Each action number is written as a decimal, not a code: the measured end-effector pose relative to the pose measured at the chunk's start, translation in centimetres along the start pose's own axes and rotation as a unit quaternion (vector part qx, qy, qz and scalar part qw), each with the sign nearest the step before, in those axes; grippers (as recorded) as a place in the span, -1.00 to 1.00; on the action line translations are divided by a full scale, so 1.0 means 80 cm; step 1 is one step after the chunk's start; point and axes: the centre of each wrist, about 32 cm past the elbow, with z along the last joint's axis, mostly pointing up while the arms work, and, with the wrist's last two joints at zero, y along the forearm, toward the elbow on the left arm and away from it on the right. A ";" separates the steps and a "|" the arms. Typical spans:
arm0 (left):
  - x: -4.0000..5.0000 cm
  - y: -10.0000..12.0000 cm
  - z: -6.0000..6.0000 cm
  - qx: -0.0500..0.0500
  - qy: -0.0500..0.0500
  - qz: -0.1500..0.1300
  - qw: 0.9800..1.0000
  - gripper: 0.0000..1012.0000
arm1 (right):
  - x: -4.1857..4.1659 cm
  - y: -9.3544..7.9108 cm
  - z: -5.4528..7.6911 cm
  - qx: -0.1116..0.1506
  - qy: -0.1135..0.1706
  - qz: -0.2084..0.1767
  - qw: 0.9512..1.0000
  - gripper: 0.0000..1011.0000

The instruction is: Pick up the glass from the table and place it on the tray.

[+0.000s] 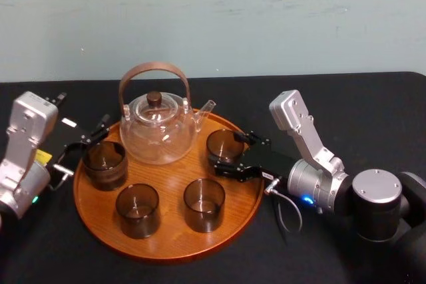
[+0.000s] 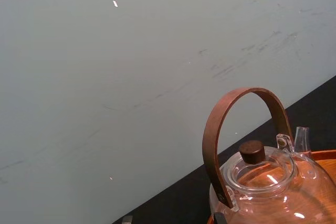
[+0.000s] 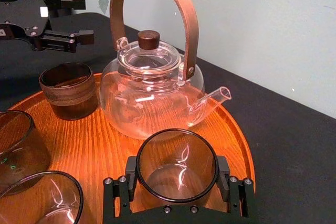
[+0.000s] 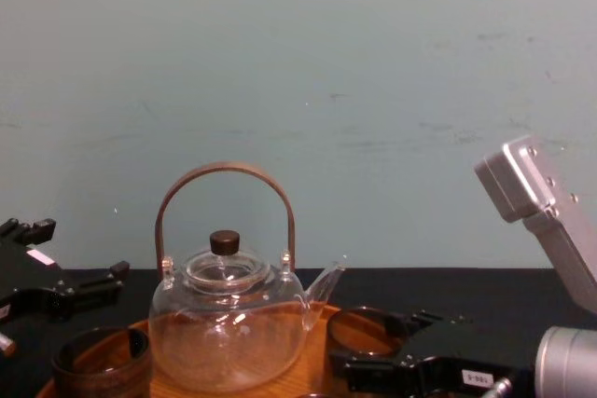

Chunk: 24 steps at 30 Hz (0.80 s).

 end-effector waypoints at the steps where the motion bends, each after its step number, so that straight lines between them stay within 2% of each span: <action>1: 0.000 0.000 0.000 0.000 0.000 0.000 1.000 0.98 | 0.000 0.000 0.000 0.000 0.000 0.000 1.000 0.78; 7: 0.000 0.000 0.000 0.000 0.000 0.000 1.000 0.98 | 0.000 0.000 0.000 0.000 0.001 0.000 1.000 0.79; 12: 0.000 0.000 0.000 0.000 0.000 0.000 1.000 0.98 | 0.000 0.000 0.000 0.001 0.001 0.000 1.000 0.98; 24: 0.000 0.000 0.000 0.000 0.000 0.000 1.000 0.98 | 0.000 0.000 0.000 0.001 0.002 0.001 1.000 0.98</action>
